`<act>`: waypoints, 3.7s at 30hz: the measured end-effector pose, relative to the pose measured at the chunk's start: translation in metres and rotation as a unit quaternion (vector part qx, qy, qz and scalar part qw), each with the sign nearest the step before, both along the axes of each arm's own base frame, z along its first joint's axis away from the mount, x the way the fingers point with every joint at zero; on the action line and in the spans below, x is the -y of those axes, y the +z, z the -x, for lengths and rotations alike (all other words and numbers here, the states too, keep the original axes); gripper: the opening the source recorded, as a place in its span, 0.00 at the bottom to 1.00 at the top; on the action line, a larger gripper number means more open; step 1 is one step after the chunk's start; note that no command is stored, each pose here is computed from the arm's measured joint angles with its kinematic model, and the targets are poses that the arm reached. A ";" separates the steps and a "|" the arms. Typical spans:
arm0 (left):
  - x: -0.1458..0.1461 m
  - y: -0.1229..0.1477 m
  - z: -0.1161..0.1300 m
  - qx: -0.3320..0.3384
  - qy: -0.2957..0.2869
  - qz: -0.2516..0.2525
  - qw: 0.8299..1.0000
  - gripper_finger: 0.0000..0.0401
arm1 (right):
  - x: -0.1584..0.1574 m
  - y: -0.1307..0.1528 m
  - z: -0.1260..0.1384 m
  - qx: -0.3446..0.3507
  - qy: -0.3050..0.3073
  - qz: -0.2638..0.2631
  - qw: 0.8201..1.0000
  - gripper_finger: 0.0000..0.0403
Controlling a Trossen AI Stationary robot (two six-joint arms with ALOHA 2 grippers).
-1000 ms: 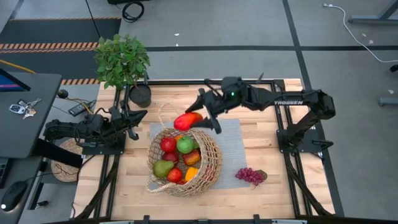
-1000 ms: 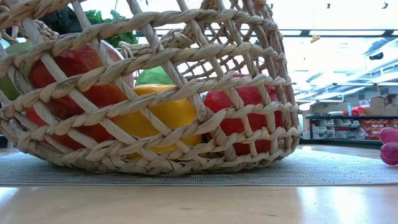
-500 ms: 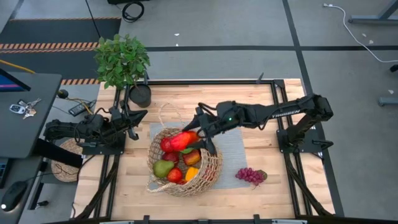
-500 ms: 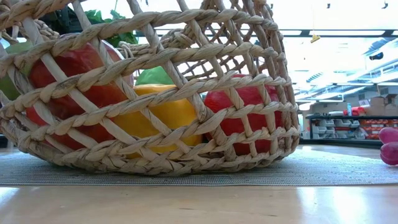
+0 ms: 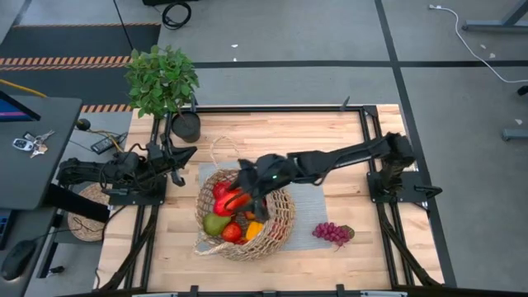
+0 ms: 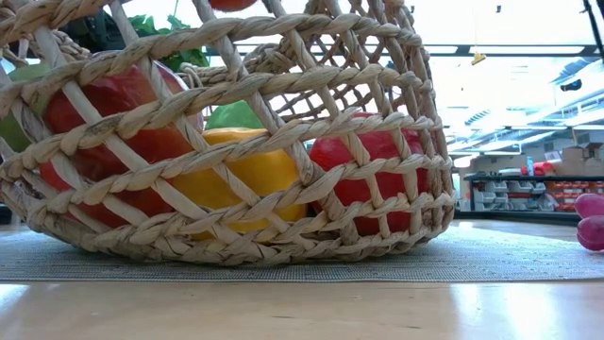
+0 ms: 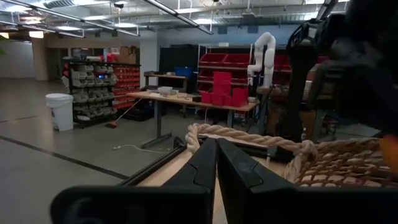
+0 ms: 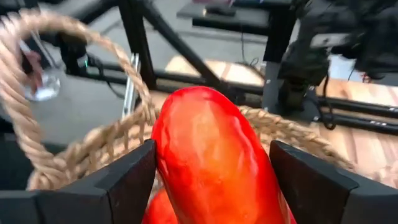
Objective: Build produce basket
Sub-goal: Put the red mango into the brown woven basket, then put the purple grapes into the brown woven basket
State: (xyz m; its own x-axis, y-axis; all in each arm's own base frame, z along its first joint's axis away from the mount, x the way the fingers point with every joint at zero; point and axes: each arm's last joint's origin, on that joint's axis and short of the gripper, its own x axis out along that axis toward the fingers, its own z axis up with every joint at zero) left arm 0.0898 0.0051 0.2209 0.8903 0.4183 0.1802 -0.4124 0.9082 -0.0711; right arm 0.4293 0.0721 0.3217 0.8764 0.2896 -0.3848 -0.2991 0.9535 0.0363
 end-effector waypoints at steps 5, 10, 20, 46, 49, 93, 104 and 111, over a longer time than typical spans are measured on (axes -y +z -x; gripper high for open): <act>0.000 0.000 0.000 0.001 0.000 0.000 1.000 0.06 | -0.006 -0.018 -0.021 -0.055 0.017 0.036 0.998 0.78; 0.000 0.000 0.000 0.001 0.000 0.000 1.000 0.07 | -0.007 -0.034 -0.032 -0.091 0.029 0.084 0.992 0.78; 0.000 0.000 0.000 0.002 0.000 0.000 1.000 0.06 | -0.006 -0.033 -0.033 -0.074 0.035 0.127 0.988 0.87; 0.000 0.000 0.000 0.002 0.000 0.000 1.000 0.08 | -0.067 0.019 0.117 -0.234 -0.045 0.060 0.969 0.87; 0.000 0.000 0.000 0.002 0.000 0.000 1.000 0.08 | -0.075 -0.009 0.142 -0.263 -0.094 0.040 0.959 0.87; 0.000 0.000 0.000 0.002 0.000 0.000 1.000 0.06 | -0.091 -0.226 0.263 -0.262 -0.249 -0.028 0.932 0.87; 0.000 0.000 0.000 0.002 0.000 0.000 1.000 0.09 | -0.092 -0.220 0.266 -0.258 -0.241 -0.045 0.934 0.87; 0.000 0.000 0.000 0.002 0.000 0.000 1.000 0.07 | -0.092 -0.220 0.266 -0.264 -0.239 -0.047 0.933 0.86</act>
State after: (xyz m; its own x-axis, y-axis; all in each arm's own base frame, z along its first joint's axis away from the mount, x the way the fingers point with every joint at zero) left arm 0.0898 0.0051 0.2211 0.8895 0.4183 0.1838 -0.4119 0.9083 -0.0733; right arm 0.1634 0.1640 0.1013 0.6089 -0.0311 -0.7926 0.2422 0.9588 0.1485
